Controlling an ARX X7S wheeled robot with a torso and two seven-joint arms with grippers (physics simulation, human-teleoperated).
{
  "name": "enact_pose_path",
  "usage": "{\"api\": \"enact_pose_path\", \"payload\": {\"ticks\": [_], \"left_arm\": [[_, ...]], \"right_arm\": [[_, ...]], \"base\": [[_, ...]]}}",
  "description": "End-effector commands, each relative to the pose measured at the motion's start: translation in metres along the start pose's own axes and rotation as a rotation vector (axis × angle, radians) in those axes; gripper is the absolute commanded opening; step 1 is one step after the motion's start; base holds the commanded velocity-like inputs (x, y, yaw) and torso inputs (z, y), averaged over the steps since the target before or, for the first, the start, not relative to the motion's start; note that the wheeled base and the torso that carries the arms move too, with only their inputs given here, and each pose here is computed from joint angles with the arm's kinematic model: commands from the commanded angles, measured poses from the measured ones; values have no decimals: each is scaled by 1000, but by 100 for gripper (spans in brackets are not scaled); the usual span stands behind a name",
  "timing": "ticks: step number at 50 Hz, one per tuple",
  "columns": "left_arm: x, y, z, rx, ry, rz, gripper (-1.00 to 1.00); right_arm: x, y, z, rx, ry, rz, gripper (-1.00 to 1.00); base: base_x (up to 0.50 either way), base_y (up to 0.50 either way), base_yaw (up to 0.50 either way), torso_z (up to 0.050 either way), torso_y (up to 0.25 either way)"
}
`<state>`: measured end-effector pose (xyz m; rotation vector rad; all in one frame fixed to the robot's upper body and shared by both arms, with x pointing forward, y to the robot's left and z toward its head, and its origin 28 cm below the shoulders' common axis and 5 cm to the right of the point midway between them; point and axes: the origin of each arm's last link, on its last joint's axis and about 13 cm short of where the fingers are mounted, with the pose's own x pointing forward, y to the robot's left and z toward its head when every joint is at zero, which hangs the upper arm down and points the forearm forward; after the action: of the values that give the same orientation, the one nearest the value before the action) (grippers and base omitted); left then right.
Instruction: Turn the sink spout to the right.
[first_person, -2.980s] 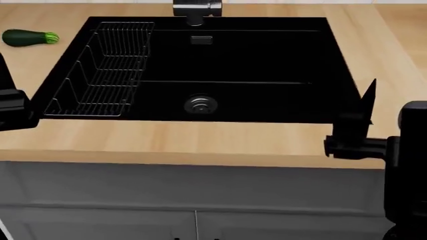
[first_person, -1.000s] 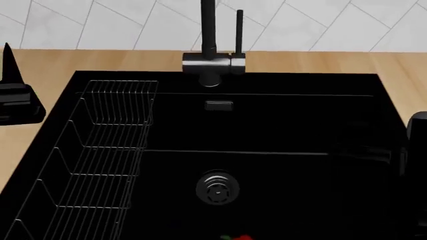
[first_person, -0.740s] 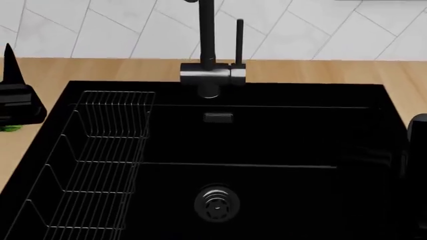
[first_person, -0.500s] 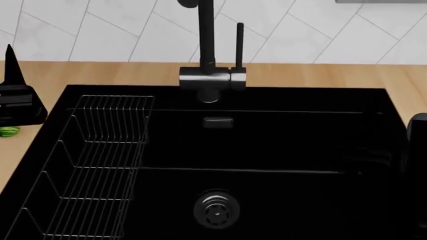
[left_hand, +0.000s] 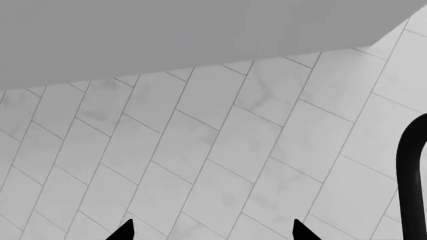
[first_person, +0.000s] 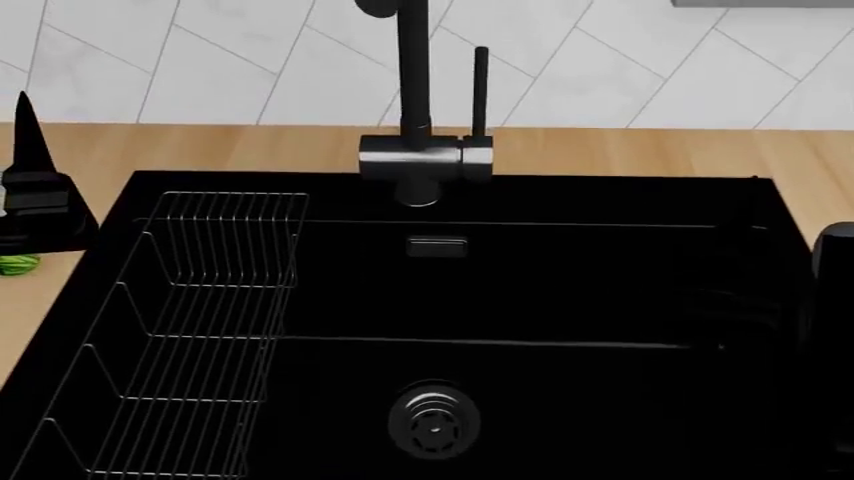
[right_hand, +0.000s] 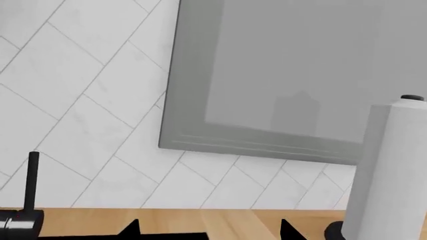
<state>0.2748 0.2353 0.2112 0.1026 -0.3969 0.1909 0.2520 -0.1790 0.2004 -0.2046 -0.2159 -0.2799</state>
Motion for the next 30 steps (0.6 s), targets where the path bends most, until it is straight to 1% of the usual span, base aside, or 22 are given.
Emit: {"api": "enact_pose_path", "payload": {"ticks": [1,3,5,7,8,9,12,13,15,17,18,22,24,28,30], "left_arm": [[-1,0,-1,-6,0,-1,100],[-2,0,-2,-6,-1,-3,100],[-2,0,-3,-6,2,-5,100],[-1,0,-4,-9,3,-6,100],[-2,0,-5,-9,4,-7,100],[-2,0,-6,-8,5,-7,100],[-2,0,-7,-9,9,-7,100],[-2,0,-7,6,6,-2,100],[-2,0,-8,4,6,-6,100],[-3,0,-9,9,6,-8,100],[-3,0,-9,15,4,-5,100],[-3,1,-9,13,5,-5,100],[-3,0,-8,13,6,-5,100],[-2,0,-9,12,6,-9,100],[-2,-1,-9,10,7,-9,100]], "right_arm": [[3,4,9,5,-15,15,100],[4,6,12,-6,-21,24,100],[8,9,23,-2,-32,42,100],[10,14,33,27,-51,74,100],[11,17,40,10,-56,83,100],[12,21,45,16,-62,102,100],[16,30,48,-37,-57,131,100],[17,32,48,-20,-61,141,100],[20,35,51,-1,-62,150,100],[21,39,56,0,-70,167,100],[21,41,59,23,-75,186,100],[22,47,64,13,-80,213,100],[23,52,68,32,-83,230,100],[22,57,74,31,-86,250,100],[21,60,76,37,-112,290,100]], "base": [[0,0,0,0,0],[0,0,0,0,0],[0,0,0,0,0],[0,0,0,0,0],[0,0,0,0,0],[0,0,0,0,0],[0,0,0,0,0],[0,0,0,0,0],[0,0,0,0,0],[0,0,0,0,0],[0,0,0,0,0],[0,0,0,0,0],[0,0,0,0,0],[0,0,0,0,0],[0,0,0,0,0]]}}
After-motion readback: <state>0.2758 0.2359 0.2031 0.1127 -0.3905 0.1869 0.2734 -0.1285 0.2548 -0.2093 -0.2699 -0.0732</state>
